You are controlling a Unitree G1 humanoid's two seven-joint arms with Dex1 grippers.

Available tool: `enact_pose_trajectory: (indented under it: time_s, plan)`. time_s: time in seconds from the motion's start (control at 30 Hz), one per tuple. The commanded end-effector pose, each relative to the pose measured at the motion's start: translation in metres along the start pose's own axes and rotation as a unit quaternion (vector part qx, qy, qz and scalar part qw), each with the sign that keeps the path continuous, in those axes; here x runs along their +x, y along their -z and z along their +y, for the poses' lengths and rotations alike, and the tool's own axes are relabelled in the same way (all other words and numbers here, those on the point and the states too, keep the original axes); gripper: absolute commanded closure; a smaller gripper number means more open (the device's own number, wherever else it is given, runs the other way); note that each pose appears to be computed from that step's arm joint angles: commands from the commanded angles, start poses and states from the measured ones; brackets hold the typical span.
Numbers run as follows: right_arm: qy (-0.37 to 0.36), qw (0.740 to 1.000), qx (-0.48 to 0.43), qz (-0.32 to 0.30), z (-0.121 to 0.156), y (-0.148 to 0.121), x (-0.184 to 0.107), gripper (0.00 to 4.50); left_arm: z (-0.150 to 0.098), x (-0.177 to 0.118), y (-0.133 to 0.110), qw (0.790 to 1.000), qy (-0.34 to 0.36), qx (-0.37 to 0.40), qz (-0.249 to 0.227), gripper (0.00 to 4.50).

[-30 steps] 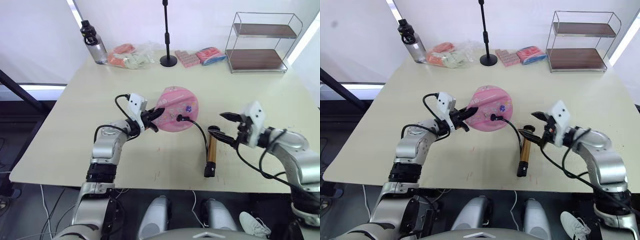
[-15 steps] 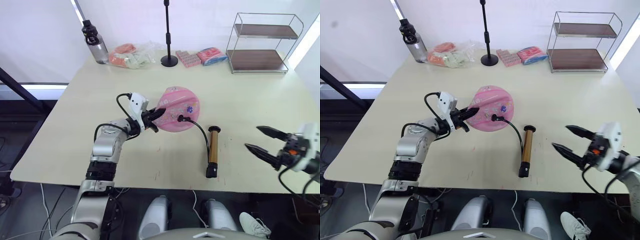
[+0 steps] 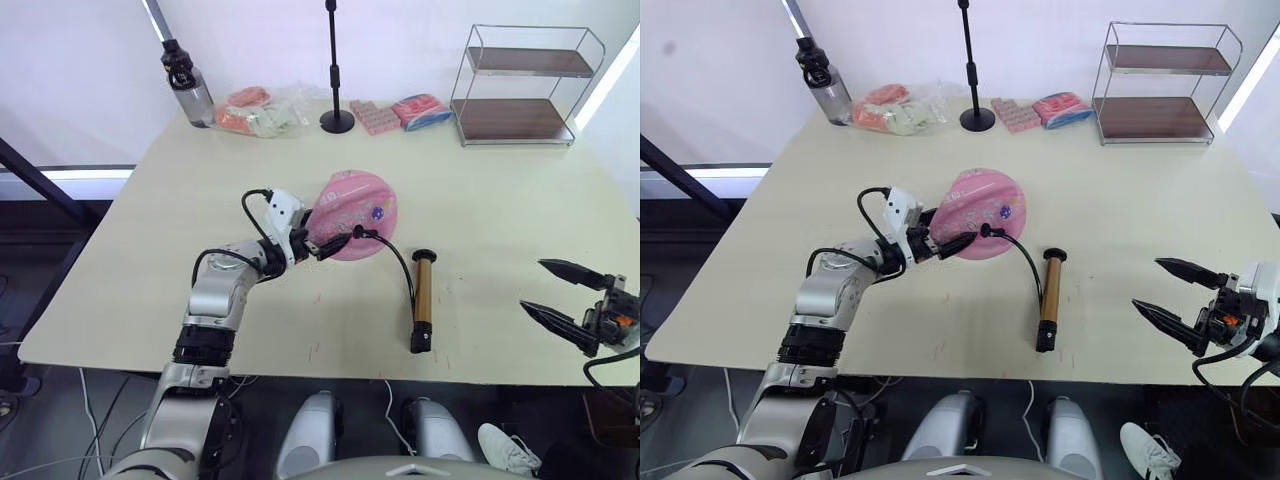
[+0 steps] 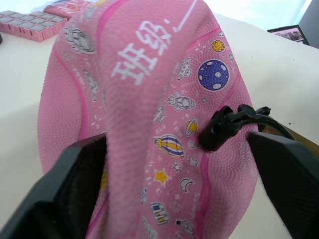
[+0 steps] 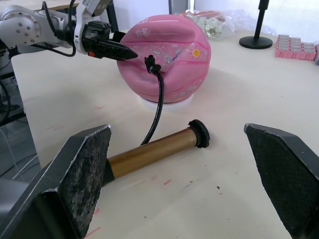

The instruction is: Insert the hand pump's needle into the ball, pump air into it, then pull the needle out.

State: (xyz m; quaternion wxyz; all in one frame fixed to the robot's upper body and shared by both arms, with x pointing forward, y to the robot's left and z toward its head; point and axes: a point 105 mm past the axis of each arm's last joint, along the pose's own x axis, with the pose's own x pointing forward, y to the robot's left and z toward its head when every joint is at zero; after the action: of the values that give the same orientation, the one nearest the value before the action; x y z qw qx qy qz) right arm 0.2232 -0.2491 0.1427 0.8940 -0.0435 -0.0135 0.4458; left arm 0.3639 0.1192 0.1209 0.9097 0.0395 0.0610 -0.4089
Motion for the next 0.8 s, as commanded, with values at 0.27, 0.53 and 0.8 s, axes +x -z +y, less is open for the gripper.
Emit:
enact_pose_trajectory:
  time_s: [0.27,0.53,0.8]
  plan:
    - [-0.016,0.999,-0.019,-0.034,0.006,-0.007,-0.002,0.00,-0.008,-0.015,-0.038,0.998,0.007,0.034,-0.046,0.07]
    - [-0.029,0.998,-0.030,-0.041,0.010,-0.007,-0.003,0.00,-0.006,-0.038,-0.058,0.996,-0.024,0.044,-0.067,0.07]
    - [-0.032,0.998,-0.035,-0.041,0.007,-0.004,0.000,0.00,-0.013,-0.080,-0.038,0.998,-0.003,0.025,-0.059,0.07]
